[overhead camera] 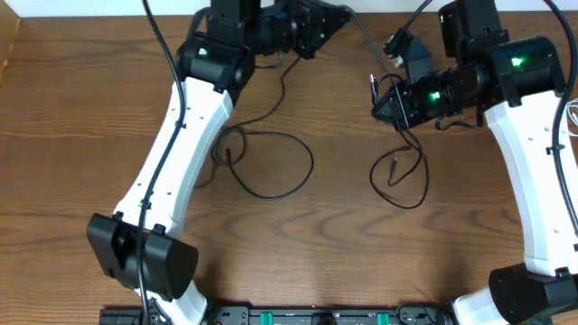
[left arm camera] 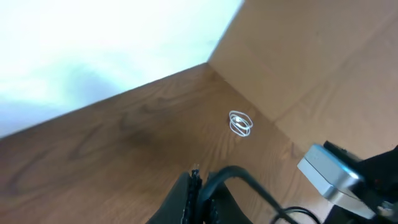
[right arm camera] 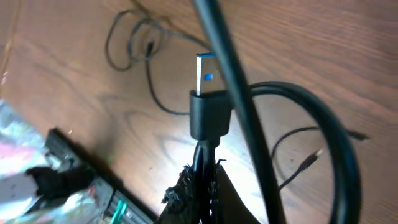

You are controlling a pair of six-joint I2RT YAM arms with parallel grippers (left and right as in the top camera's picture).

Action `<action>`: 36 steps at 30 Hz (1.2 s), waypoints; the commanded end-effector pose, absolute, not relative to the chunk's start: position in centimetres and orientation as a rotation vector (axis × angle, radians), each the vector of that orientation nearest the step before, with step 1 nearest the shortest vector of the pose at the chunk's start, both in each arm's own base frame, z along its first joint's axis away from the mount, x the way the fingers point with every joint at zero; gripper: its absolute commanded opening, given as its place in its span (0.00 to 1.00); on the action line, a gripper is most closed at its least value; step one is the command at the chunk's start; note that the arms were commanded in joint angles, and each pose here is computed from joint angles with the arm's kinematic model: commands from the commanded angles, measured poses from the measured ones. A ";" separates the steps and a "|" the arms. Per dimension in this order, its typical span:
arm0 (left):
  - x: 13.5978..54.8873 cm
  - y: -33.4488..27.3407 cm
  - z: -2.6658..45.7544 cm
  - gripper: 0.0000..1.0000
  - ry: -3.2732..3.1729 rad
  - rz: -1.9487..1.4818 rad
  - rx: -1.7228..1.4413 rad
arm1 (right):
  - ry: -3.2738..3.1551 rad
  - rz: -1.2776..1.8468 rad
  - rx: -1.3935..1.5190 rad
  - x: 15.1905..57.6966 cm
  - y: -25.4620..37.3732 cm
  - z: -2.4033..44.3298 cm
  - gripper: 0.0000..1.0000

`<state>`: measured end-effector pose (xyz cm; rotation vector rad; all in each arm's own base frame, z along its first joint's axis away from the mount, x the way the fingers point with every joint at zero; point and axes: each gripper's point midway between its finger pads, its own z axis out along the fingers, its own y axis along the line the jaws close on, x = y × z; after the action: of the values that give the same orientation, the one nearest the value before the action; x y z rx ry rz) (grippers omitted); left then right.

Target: Untangle cables

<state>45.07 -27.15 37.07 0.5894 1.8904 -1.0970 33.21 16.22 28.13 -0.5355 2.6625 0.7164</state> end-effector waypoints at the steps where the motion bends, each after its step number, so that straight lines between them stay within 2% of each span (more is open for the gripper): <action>1: 48.5 -22.2 38.0 0.08 1.923 -1.008 0.313 | 2.767 0.595 -0.409 33.1 14.1 26.0 0.01; 7: 51.7 -16.0 37.4 0.07 1.942 -0.838 0.092 | 2.892 0.601 -0.388 31.8 13.6 21.4 0.01; 12: 52.3 -13.4 36.2 0.07 1.989 -0.777 0.011 | 2.959 0.668 -0.410 30.3 14.0 18.3 0.01; 14: 51.9 -13.3 35.4 0.07 2.023 -0.766 0.020 | 2.899 0.827 -0.523 29.7 15.6 18.9 0.01; 17: 51.0 -13.8 33.9 0.08 2.088 -0.745 0.067 | 2.646 1.190 -0.738 28.9 19.2 22.5 0.01; 19: 50.5 -14.0 33.0 0.07 2.127 -0.736 0.082 | 2.510 1.312 -0.807 28.8 20.5 24.7 0.02; 21: 50.1 -13.9 32.4 0.07 2.158 -0.737 0.073 | 2.422 1.370 -0.832 29.0 21.0 26.5 0.15; 22: 50.0 -13.9 32.2 0.08 2.170 -0.738 0.070 | 2.391 1.375 -0.834 29.3 21.1 27.2 0.27; 23: 49.9 -13.9 32.0 0.07 2.177 -0.737 0.071 | 2.396 1.361 -0.802 29.8 20.9 27.6 0.46; 24: 49.8 -13.9 31.9 0.07 2.183 -0.733 0.077 | 2.416 1.338 -0.762 30.3 20.6 27.7 0.57; 28: 49.3 -14.5 31.9 0.07 2.187 -0.772 0.118 | 2.479 1.259 -0.575 32.6 19.0 27.9 0.83; 29: 49.1 -14.7 31.8 0.07 2.191 -0.790 0.126 | 2.493 1.250 -0.522 33.1 18.7 27.8 0.88; 32: 48.1 -15.4 31.3 0.07 2.226 -0.831 0.156 | 2.578 1.125 -0.314 35.1 16.7 26.8 0.88; 36: 45.8 -16.7 29.2 0.07 2.324 -0.826 0.267 | 2.710 0.800 -0.060 36.6 13.2 24.2 0.87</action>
<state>47.67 -15.03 29.18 0.1153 2.3086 -0.8087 35.36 16.21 25.37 -0.3295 2.6076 1.0637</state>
